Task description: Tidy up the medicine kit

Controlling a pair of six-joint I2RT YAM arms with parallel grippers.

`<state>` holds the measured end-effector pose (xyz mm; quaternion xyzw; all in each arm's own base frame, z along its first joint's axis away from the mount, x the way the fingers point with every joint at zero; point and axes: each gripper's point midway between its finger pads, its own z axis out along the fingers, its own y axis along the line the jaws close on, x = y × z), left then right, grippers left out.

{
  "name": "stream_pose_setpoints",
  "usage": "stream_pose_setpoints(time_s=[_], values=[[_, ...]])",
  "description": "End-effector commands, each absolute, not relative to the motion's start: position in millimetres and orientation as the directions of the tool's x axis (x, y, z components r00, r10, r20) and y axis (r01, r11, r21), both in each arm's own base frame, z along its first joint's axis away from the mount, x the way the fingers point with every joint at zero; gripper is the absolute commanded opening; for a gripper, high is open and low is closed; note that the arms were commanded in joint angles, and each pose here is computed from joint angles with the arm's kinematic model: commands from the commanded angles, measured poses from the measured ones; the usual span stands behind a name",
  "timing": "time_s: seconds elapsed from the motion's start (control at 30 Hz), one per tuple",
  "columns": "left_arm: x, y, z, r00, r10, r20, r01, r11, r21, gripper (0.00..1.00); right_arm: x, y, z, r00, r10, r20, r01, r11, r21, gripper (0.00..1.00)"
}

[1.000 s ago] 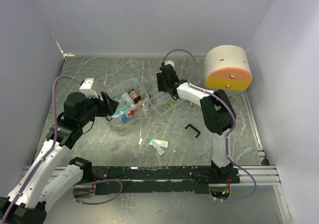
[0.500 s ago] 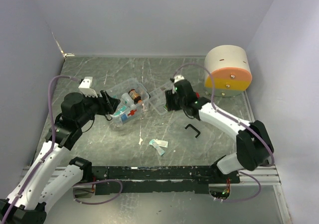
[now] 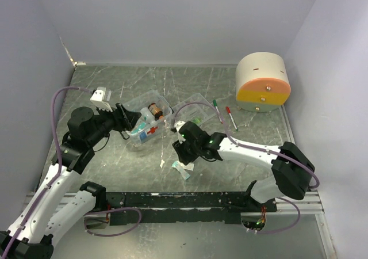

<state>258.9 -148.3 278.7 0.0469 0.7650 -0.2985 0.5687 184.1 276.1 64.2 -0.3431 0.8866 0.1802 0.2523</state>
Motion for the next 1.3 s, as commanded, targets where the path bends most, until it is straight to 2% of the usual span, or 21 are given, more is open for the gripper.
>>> stream_pose_setpoints(time_s=[0.0, 0.13, 0.33, 0.63, 0.73, 1.03, 1.27], values=[[259.6, -149.9, 287.8, -0.311, -0.280, -0.908, 0.435, 0.808, -0.398, 0.75, 156.0, 282.7, 44.1, -0.660, -0.566, -0.494, -0.716, 0.674, 0.184, 0.45], [263.2, -145.9, 286.0, -0.285, -0.299, -0.911, 0.416, 0.817, -0.399, 0.75, 136.6, 278.4, 30.5, -0.673, -0.603, -0.428, -0.719, 0.670, 0.185, 0.46], [267.2, -148.7, 282.7, -0.293, -0.300, -0.908, 0.418, 0.814, -0.404, 0.75, 116.4, 283.4, 26.7, -0.650, -0.652, -0.389, -0.755, 0.613, 0.234, 0.45], [267.6, -148.2, 278.8, -0.303, -0.296, -0.906, 0.410, 0.817, -0.405, 0.75, 131.8, 277.7, 8.9, -0.657, -0.673, -0.340, -0.737, 0.668, 0.100, 0.43], [267.1, -146.7, 278.7, -0.303, -0.294, -0.907, 0.406, 0.821, -0.402, 0.75, 135.8, 279.4, 8.5, -0.656, -0.673, -0.342, -0.733, 0.676, 0.076, 0.36], [266.6, -144.4, 278.0, -0.302, -0.292, -0.907, 0.395, 0.828, -0.398, 0.75, 156.4, 293.7, 39.6, -0.633, -0.620, -0.463, -0.715, 0.697, 0.044, 0.16], [265.8, -142.2, 278.2, -0.298, -0.293, -0.908, 0.387, 0.833, -0.396, 0.75, 192.0, 299.7, 73.9, -0.612, -0.523, -0.593, -0.642, 0.767, -0.013, 0.13]])
